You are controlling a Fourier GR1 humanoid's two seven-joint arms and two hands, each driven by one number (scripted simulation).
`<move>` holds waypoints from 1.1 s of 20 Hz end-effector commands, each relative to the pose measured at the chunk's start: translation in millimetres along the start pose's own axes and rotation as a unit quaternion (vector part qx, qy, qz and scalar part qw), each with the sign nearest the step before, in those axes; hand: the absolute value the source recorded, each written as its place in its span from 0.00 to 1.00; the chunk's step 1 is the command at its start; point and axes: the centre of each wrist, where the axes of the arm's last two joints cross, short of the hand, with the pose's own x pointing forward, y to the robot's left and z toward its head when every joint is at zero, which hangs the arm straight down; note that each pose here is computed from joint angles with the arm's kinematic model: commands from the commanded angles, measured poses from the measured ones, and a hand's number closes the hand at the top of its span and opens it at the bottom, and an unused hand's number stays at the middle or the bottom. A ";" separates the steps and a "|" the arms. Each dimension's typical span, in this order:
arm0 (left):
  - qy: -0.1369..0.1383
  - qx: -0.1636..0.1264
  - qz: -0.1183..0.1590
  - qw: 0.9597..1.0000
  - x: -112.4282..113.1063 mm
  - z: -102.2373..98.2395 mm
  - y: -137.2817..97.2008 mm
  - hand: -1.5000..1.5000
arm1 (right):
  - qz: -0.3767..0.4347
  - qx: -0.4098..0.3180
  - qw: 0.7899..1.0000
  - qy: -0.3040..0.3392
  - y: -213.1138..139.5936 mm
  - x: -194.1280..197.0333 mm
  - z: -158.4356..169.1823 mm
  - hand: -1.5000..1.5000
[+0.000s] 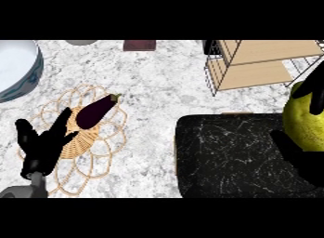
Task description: Pick the pear from the tray and place it in the tiered shelf
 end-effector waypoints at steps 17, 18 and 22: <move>0.035 -0.004 -0.003 0.999 -0.3 -13.7 3.6 0.50 | -0.014 -0.037 0.998 0.052 -119.5 -7.6 -130.9 1.00; 0.033 -0.005 -0.002 0.999 -0.6 -15.2 -0.1 0.50 | -0.014 -0.031 0.998 0.055 -137.8 -24.2 -138.5 1.00; 0.027 0.009 -0.008 1.000 -4.4 -21.2 -13.8 0.50 | 0.008 -0.003 0.999 0.043 -134.8 -31.9 -149.8 1.00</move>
